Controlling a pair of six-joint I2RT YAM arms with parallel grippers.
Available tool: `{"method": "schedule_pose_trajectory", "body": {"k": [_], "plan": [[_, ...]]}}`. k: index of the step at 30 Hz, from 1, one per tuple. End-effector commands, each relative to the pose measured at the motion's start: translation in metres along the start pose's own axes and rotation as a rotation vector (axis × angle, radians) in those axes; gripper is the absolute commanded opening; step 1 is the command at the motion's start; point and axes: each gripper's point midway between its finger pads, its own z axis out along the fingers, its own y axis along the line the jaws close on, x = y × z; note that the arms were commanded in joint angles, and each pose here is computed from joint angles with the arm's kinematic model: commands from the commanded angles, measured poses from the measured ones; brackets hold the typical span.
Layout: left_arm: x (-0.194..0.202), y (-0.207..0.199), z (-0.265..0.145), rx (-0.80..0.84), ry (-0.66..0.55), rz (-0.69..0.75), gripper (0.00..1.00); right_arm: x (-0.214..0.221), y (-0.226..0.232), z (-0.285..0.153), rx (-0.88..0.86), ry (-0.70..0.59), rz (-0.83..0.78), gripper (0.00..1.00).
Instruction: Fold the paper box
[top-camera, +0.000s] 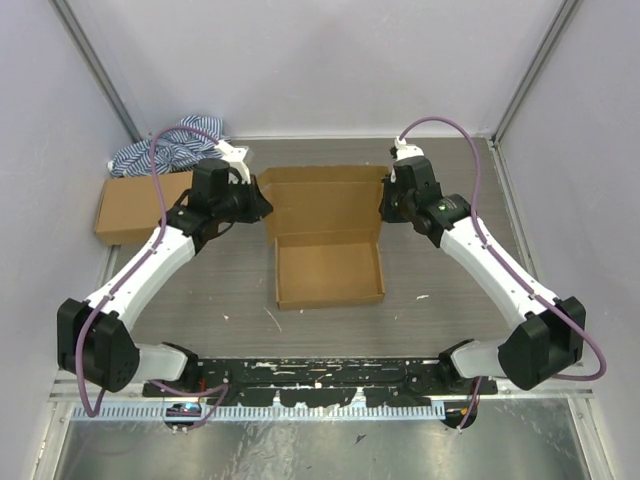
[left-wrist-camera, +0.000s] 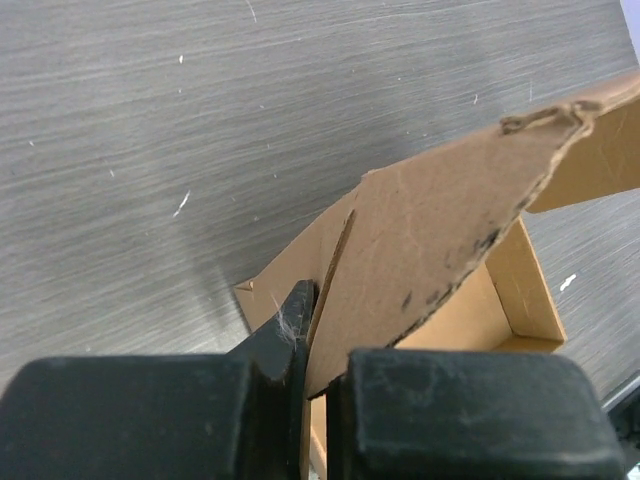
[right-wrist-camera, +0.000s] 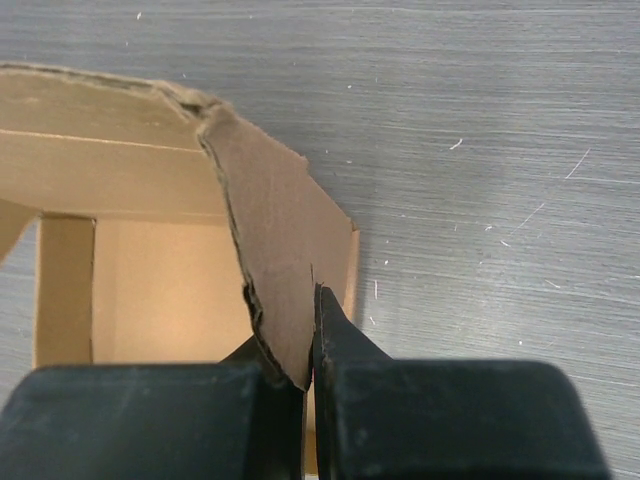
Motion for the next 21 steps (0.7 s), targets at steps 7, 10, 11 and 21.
{"method": "schedule_pose_trajectory", "body": {"k": [7,10,11,21], "plan": [[-0.035,-0.019,-0.002,0.020,-0.082,-0.212,0.07,-0.066,0.017,-0.012,-0.003,-0.223,0.141,0.02],[-0.049,-0.020,-0.003,0.007,-0.117,-0.225,0.09,-0.075,0.012,-0.013,0.033,-0.254,0.151,0.02],[-0.054,-0.020,-0.003,0.001,-0.129,-0.221,0.09,-0.076,0.012,-0.013,0.037,-0.256,0.151,0.02],[-0.087,-0.016,0.007,-0.051,-0.152,-0.136,0.12,-0.071,0.002,-0.010,0.096,-0.239,0.095,0.03]]}}
